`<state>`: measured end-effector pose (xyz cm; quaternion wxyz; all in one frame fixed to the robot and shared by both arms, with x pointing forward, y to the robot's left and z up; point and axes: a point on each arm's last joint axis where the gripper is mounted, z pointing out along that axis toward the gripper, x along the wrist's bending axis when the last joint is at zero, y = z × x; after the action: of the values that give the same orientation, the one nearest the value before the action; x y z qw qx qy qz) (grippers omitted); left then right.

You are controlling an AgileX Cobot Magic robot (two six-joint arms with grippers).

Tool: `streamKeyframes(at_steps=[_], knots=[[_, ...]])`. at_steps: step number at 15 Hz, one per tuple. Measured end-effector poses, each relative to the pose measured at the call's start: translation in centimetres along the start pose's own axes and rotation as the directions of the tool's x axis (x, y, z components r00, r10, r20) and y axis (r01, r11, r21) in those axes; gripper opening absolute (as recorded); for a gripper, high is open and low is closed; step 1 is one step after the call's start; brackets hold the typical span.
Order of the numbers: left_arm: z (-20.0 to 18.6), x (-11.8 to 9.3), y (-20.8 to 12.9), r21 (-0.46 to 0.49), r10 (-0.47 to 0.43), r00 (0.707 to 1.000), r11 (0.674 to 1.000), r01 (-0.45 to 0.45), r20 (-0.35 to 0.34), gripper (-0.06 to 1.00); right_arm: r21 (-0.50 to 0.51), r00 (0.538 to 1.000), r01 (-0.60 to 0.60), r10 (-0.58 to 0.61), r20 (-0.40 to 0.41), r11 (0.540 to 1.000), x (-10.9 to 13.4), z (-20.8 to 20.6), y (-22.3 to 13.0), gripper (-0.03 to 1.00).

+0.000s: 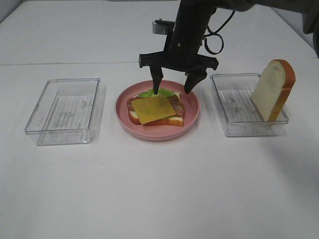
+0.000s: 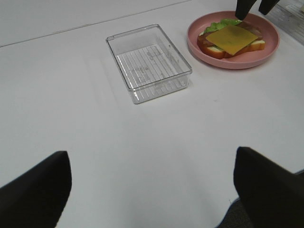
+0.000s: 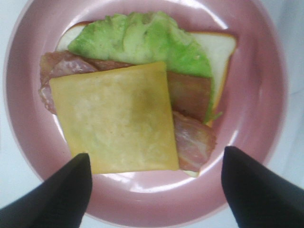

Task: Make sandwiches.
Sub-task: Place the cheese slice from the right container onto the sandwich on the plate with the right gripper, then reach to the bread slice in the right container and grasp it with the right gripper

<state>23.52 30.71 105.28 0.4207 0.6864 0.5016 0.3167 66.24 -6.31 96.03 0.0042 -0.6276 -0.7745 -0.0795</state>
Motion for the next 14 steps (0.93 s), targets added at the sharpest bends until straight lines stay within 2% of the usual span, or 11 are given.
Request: streamKeyframes(at_steps=[3, 6, 9, 11, 12, 14], knots=[[0.0, 0.0, 0.0, 0.0, 0.0, 1.0, 1.0, 0.0, 0.0, 0.87, -0.063, 0.995, 0.035, -0.029, 0.095, 0.997, -1.0, -4.0, -0.2, 0.72], [0.0, 0.0, 0.0, 0.0, 0.0, 1.0, 1.0, 0.0, 0.0, 0.87, -0.145, 0.993, -0.01, 0.027, 0.114, 0.989, -3.8, -8.9, -0.3, 0.72], [0.0, 0.0, 0.0, 0.0, 0.0, 1.0, 1.0, 0.0, 0.0, 0.87, -0.209, 0.983, -0.082, 0.114, 0.145, 0.974, -8.9, -12.0, -0.1, 0.72], [0.0, 0.0, 0.0, 0.0, 0.0, 1.0, 1.0, 0.0, 0.0, 0.87, -0.22, 0.973, -0.129, 0.167, 0.162, 0.967, -12.4, -12.6, 0.0, 0.72], [0.0, 0.0, 0.0, 0.0, 0.0, 1.0, 1.0, 0.0, 0.0, 0.87, -0.224, 0.963, -0.181, 0.219, 0.158, 0.958, -14.9, -12.9, 0.0, 0.72], [0.0, 0.0, 0.0, 0.0, 0.0, 1.0, 1.0, 0.0, 0.0, 0.87, -0.22, 0.958, -0.238, 0.266, 0.11, 0.946, -18.2, -13.3, -0.2, 0.72]])
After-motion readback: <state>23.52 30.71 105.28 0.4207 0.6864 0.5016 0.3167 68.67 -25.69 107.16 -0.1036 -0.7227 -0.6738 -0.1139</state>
